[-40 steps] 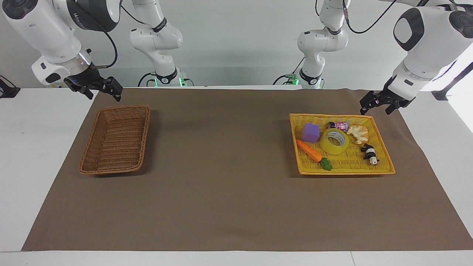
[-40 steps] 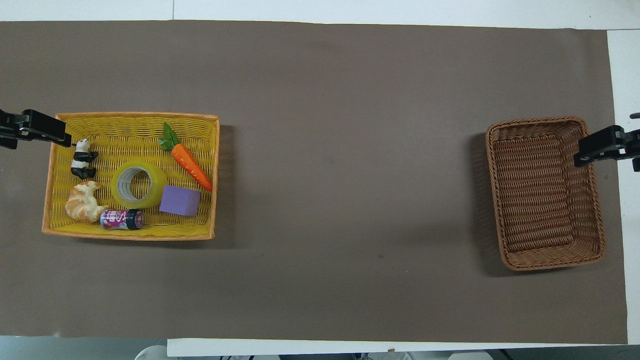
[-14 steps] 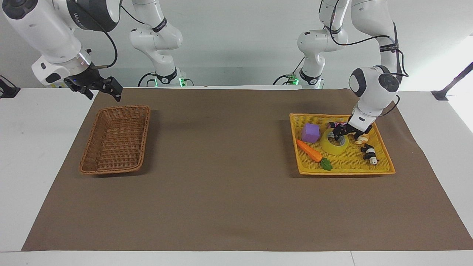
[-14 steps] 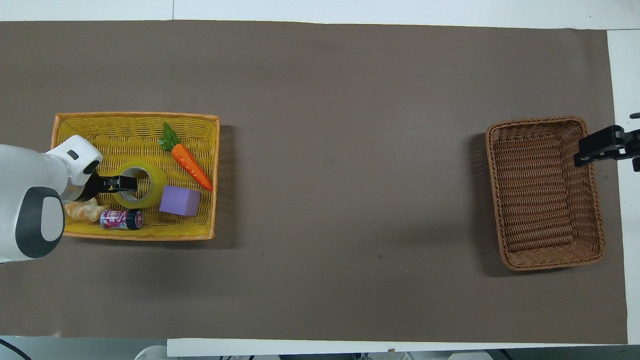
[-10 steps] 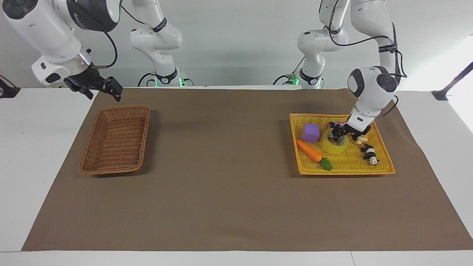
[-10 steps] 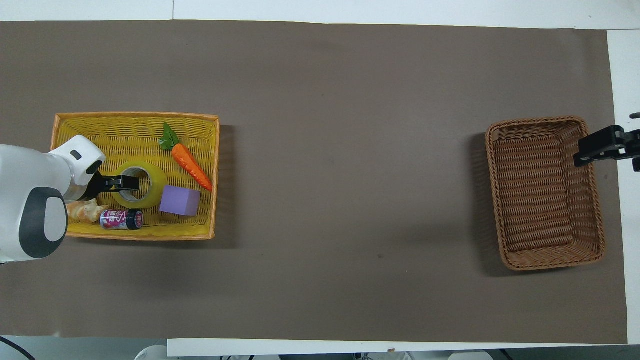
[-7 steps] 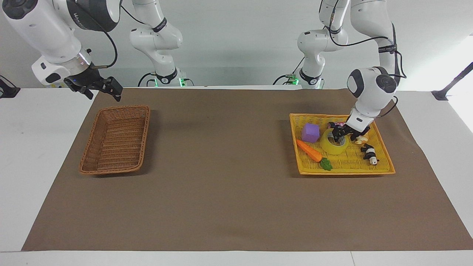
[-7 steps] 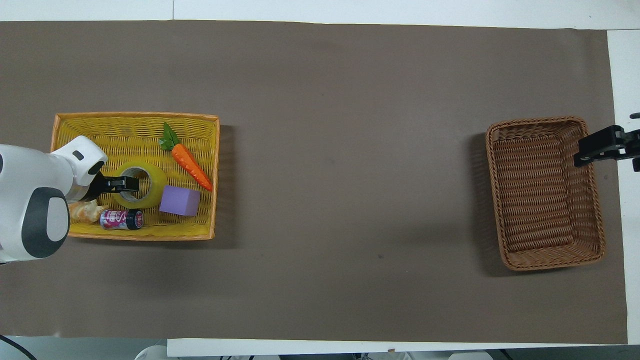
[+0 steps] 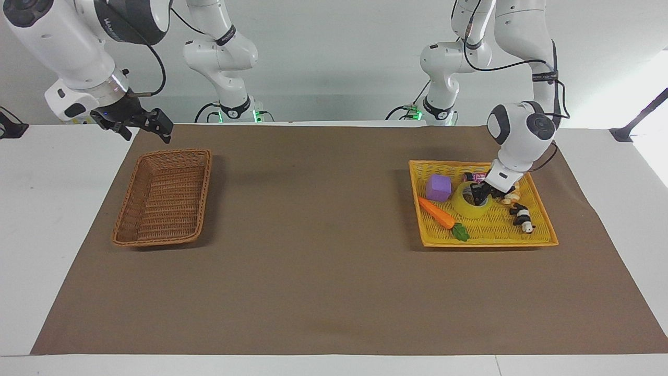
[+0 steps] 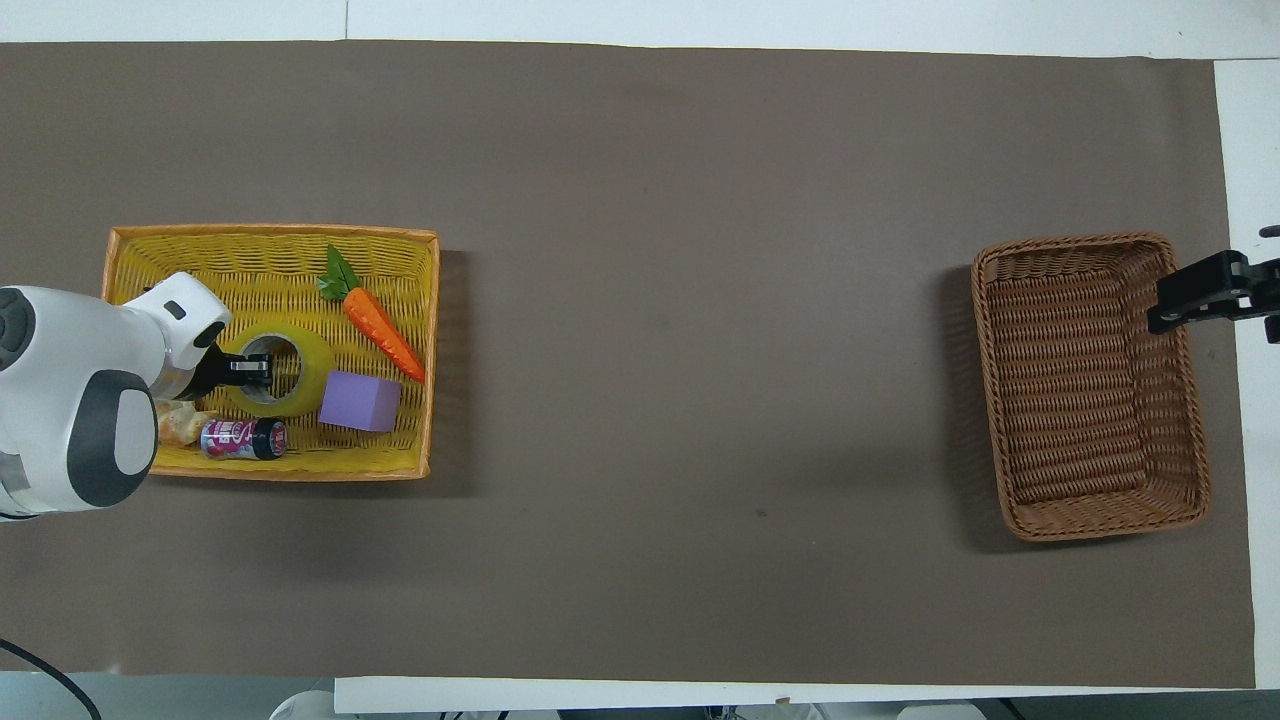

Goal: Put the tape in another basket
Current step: 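Lift the tape with the left gripper while the right gripper approaches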

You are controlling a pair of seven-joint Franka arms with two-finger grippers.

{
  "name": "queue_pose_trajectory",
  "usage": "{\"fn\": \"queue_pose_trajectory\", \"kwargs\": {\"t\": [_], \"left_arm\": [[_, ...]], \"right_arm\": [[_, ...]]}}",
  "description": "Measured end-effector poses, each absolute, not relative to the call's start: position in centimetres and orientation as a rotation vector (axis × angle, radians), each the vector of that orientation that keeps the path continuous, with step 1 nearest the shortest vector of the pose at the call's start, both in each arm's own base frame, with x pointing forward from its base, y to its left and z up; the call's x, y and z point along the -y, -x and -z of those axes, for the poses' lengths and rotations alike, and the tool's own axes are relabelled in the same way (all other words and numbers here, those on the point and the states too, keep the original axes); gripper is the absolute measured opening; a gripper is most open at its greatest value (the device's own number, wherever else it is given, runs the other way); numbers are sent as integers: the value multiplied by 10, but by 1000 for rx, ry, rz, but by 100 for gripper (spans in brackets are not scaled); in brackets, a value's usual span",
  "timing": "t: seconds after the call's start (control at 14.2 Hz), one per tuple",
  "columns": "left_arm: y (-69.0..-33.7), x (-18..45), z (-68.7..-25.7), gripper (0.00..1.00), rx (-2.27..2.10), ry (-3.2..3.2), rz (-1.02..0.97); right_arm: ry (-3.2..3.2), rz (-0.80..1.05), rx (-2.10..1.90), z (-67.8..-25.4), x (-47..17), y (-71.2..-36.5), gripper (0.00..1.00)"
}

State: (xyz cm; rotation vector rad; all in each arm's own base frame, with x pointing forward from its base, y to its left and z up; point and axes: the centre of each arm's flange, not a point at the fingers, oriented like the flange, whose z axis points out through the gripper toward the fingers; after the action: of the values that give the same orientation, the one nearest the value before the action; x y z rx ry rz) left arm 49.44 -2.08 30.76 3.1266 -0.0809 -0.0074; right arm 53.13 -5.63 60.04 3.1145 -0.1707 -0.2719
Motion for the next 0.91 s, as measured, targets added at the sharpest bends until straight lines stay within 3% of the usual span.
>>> {"fn": "queue_pose_trajectory", "kwargs": {"t": [0.14,0.49,0.7,0.91], "left_arm": [[-504,24,-319,22,93,-3125,31],[-559,56,-422,22,95,-3051,34],[-565,137,-434,22,5,-2942,-24],[-545,232,-432,22,-28,-2877,-46]], "right_arm": [[-3114,272,171,-600,56,-531,100],[-3114,272,171,-600,56,-531,100],[-3114,272,171,-600,56,-531,100],[-3114,272,171,-600,56,-531,100]]}}
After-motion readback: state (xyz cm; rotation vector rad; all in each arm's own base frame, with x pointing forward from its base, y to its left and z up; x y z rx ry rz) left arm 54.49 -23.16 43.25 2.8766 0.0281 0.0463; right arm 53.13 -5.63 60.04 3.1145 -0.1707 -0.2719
